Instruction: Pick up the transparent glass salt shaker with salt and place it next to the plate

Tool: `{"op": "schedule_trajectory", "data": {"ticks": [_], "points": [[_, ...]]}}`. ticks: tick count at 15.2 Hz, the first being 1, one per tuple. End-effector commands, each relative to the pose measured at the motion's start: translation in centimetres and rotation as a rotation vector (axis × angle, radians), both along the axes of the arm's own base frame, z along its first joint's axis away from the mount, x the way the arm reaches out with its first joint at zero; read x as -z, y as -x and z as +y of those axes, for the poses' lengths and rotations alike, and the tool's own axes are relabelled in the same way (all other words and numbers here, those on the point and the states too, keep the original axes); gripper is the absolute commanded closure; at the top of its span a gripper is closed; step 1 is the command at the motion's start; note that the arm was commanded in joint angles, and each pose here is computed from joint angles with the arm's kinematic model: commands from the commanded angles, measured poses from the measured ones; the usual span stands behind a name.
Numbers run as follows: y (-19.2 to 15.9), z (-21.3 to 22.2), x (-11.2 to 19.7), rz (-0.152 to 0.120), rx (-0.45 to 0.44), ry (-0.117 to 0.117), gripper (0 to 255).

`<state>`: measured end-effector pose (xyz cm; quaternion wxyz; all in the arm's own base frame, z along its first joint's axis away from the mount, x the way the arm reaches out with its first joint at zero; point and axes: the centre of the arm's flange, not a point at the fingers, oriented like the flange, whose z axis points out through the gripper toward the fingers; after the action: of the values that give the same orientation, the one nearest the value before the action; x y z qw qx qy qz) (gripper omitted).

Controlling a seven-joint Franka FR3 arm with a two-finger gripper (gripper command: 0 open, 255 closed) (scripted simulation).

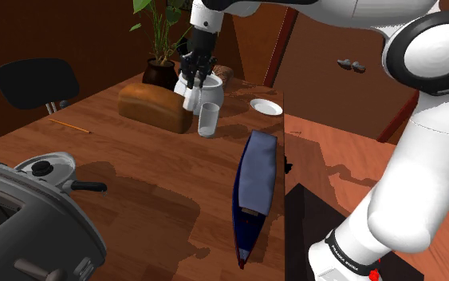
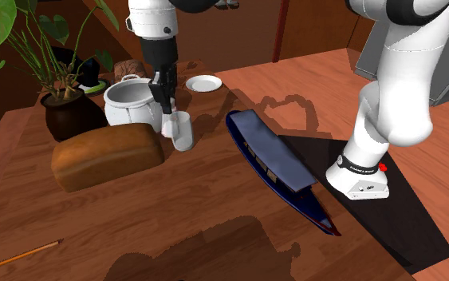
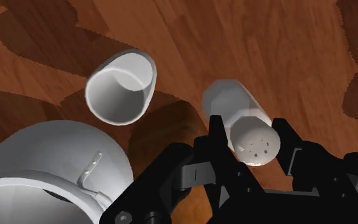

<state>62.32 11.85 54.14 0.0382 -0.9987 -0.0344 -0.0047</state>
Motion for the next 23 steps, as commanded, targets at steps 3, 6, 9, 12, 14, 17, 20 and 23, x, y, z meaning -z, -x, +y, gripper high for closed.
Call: {"op": "schedule_trajectory", "data": {"ticks": [3, 6, 9, 12, 14, 17, 20, 23], "points": [[0.7, -5.2, -0.2, 0.0, -0.002, 0.0, 255], [1.2, -9.1, -0.2, 0.0, -0.002, 0.0, 255], [1.7, -13.1, -0.2, 0.0, -0.002, 0.0, 255], [2.2, -17.0, -0.2, 0.0, -0.002, 0.0, 255], [2.6, -19.6, -0.3, 0.0, -0.002, 0.0, 255], [3.1, -23.5, -0.3, 0.0, -0.002, 0.0, 255], [3.6, -27.5, -0.3, 0.0, -0.002, 0.0, 255], [4.1, -31.4, -0.3, 0.0, -0.002, 0.0, 255]]}}
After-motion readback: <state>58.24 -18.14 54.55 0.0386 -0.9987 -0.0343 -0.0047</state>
